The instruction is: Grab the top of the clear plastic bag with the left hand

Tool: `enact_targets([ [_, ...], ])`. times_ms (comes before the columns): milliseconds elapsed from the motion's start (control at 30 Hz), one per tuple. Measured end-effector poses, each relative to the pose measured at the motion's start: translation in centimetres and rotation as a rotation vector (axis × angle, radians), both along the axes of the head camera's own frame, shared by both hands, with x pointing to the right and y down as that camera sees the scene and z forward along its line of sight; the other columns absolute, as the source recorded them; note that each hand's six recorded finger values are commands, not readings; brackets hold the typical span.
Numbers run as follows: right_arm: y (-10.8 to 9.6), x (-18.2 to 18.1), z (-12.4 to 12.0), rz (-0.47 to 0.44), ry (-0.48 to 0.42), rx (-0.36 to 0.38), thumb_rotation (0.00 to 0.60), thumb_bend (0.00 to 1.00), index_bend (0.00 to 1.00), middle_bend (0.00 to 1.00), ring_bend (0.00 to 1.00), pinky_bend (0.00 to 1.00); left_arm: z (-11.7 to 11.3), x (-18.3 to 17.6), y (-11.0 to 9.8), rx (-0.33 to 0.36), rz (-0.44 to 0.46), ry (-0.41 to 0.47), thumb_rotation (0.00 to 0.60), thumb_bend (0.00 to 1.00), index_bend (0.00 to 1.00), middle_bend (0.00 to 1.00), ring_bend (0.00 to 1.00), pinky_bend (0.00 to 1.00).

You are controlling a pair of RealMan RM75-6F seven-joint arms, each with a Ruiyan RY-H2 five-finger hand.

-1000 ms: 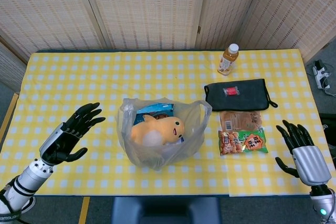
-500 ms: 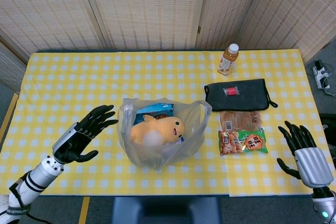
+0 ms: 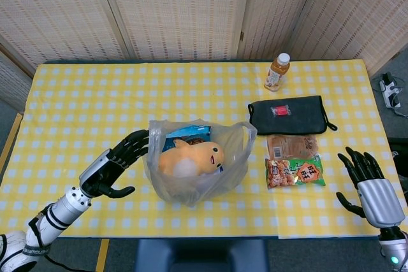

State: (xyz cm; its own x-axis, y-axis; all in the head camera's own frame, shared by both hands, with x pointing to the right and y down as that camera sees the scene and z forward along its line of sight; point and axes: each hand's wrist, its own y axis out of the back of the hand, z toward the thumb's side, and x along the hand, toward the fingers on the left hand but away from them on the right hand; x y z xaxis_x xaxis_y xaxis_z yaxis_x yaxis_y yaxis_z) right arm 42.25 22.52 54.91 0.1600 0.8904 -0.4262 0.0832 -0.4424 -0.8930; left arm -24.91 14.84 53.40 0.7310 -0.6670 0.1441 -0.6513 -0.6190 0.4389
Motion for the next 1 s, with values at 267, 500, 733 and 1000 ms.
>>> enact_targets([
  [267, 0.0, 0.0, 0.0, -0.003, -0.003, -0.001, 0.6, 0.33, 0.0, 0.0, 0.0, 0.0, 0.3, 0.3, 0.3, 0.021, 0.028, -0.021, 0.6, 0.27, 0.02, 0.06, 0.03, 0.14],
  [500, 0.1, 0.0, -0.2, 0.002, 0.018, 0.027, 0.6, 0.33, 0.0, 0.0, 0.0, 0.0, 0.4, 1.1, 0.1, 0.055, 0.048, -0.045, 0.6, 0.27, 0.01, 0.11, 0.07, 0.17],
  [733, 0.4, -0.2, 0.0, -0.002, 0.004, -0.001, 0.6, 0.33, 0.0, 0.0, 0.0, 0.0, 0.6, 2.5, -0.4, 0.052, 0.089, -0.047, 0.6, 0.27, 0.04, 0.14, 0.09, 0.19],
  [1000, 0.6, -0.4, 0.0, -0.004, -0.005, -0.01, 0.6, 0.33, 0.0, 0.0, 0.0, 0.0, 1.5, 3.9, -0.6, 0.034, 0.145, -0.076, 0.6, 0.26, 0.05, 0.15, 0.1, 0.19],
])
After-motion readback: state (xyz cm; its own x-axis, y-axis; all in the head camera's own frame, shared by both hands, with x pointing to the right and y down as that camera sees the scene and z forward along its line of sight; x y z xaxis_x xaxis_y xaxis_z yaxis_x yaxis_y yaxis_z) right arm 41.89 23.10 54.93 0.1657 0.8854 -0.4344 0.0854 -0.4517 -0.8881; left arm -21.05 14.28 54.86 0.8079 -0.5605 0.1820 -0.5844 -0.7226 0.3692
